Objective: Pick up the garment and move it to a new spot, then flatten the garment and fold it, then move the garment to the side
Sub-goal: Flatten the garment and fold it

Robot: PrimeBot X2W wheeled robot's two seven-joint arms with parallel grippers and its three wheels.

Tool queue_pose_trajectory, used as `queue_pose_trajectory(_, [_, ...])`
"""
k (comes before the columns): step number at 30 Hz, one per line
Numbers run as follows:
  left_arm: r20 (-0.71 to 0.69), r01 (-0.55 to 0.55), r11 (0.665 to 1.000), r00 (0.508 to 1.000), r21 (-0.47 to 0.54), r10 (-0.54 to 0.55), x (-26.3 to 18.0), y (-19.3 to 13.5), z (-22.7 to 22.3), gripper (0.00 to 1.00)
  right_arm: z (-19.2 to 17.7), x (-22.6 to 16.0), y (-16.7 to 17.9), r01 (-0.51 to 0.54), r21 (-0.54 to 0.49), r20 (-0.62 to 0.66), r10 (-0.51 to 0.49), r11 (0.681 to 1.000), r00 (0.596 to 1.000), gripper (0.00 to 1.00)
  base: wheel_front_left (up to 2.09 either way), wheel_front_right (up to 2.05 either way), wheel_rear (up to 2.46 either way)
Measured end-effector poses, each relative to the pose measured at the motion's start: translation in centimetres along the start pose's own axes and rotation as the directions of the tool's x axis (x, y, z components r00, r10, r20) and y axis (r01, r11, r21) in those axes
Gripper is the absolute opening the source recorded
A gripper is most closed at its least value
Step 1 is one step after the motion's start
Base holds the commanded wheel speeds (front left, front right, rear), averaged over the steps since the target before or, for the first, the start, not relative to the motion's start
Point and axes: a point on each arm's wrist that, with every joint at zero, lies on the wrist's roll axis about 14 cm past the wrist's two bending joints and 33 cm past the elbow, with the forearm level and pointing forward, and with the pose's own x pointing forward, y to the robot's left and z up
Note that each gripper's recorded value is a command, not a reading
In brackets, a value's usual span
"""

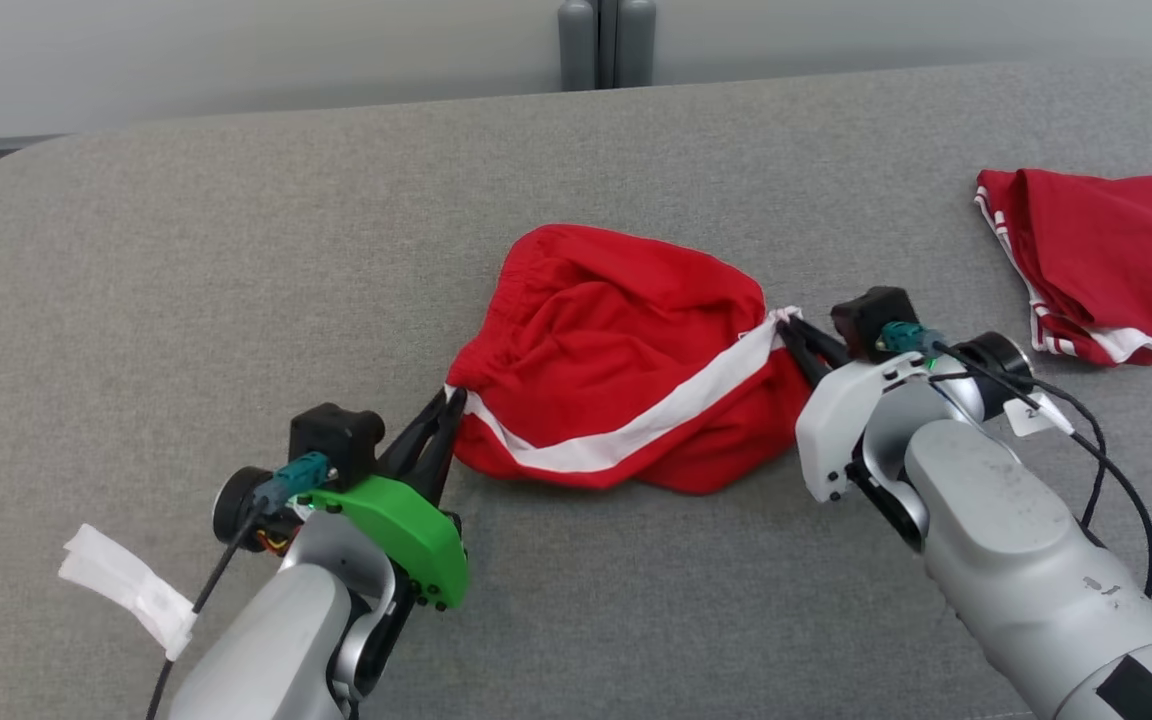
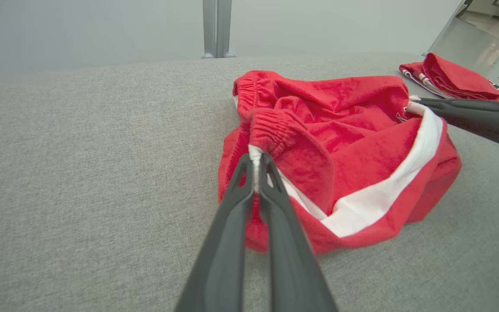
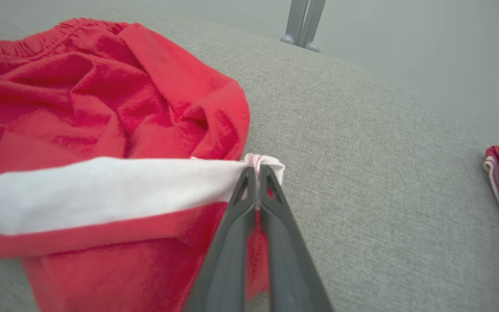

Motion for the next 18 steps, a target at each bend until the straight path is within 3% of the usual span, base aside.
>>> queue_pose_trajectory(4, [0.107, -0.007, 0.999, 0.994, -0.037, 0.011, -0.3, 0.1, 3.2, 0.0, 3.6, -1.0, -1.9, 0.048, 0.006, 0.147, -0.048, 0.999, 0.988, 0.0, 0.0, 0.0, 0.0])
queue_pose_trajectory(9, [0.252, -0.012, 0.996, 0.967, -0.083, 0.033, -1.5, 0.3, 7.7, 0.0, 8.3, -3.3, -3.6, 0.101, 0.012, 0.318, -0.1, 0.995, 0.943, 0.0, 0.0, 0.0, 0.0])
queue_pose_trajectory(18, [0.498, 0.058, 0.987, 0.867, -0.149, 0.025, -6.7, -1.5, 15.6, 0.0, 14.4, -11.1, -4.6, 0.166, 0.046, 0.566, -0.163, 0.985, 0.808, 0.0, 0.0, 0.0, 0.0])
